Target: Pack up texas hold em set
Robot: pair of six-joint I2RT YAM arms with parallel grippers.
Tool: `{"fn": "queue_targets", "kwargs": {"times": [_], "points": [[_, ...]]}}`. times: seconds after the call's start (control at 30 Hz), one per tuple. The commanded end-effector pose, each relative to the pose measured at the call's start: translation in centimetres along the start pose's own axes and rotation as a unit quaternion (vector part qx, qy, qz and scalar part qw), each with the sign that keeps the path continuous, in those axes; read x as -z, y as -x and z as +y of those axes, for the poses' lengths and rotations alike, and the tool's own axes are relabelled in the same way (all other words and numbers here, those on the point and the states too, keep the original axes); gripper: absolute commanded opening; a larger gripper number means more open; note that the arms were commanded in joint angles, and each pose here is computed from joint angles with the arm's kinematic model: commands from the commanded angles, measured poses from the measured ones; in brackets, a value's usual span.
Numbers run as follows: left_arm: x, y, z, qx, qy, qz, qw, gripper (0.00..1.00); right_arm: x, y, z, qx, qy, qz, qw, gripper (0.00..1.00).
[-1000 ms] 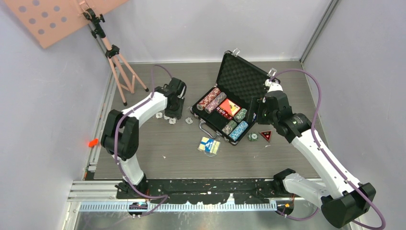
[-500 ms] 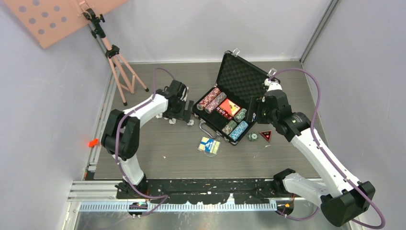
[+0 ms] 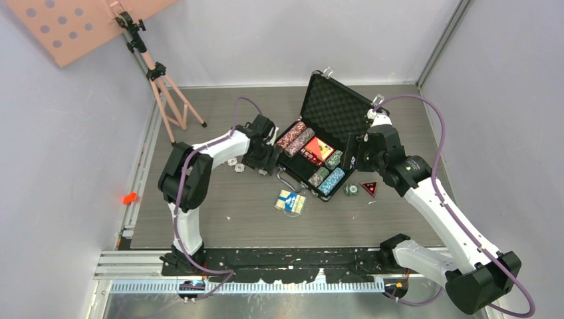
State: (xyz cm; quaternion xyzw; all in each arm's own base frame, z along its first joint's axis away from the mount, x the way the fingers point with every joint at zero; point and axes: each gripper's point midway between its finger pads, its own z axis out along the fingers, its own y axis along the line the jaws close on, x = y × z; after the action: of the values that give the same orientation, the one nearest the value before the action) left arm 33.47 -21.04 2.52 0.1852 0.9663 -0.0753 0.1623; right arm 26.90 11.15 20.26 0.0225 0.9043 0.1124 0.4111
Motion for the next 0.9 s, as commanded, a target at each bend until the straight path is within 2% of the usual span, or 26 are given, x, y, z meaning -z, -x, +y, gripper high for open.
{"fn": "queue_targets", "kwargs": {"times": [0.0, 0.07, 0.2, 0.43, 0.57, 0.87], "points": [[-0.4, 2.2, 0.2, 0.005, 0.008, -0.029, 1.000, 0.73, 0.8, 1.2, 0.4, -0.005, 0.007, -0.017, 1.000, 0.78], [-0.5, 2.4, 0.1, 0.005, 0.005, -0.035, 0.999, 0.71, 0.8, 1.2, 0.3, -0.004, 0.006, -0.017, 1.000, 0.78], [-0.7, 1.9, 0.3, 0.000, 0.009, -0.022, 1.000, 0.59, 1.0, 1.3, 0.3, -0.003, 0.005, -0.019, 1.000, 0.78], [-0.2, 0.6, 1.3, -0.001, 0.035, -0.009, 0.999, 0.47, 1.1, 1.3, 0.2, -0.003, 0.004, -0.020, 1.000, 0.78], [0.8, 0.4, 1.4, -0.006, 0.036, -0.013, 0.999, 0.34, 1.2, 1.3, 0.2, -0.004, 0.004, -0.021, 1.000, 0.78], [4.6, 1.4, 2.8, 0.003, 0.066, -0.046, 0.997, 0.32, 1.3, 1.3, 0.4, -0.006, 0.008, -0.021, 1.000, 0.78]]}}
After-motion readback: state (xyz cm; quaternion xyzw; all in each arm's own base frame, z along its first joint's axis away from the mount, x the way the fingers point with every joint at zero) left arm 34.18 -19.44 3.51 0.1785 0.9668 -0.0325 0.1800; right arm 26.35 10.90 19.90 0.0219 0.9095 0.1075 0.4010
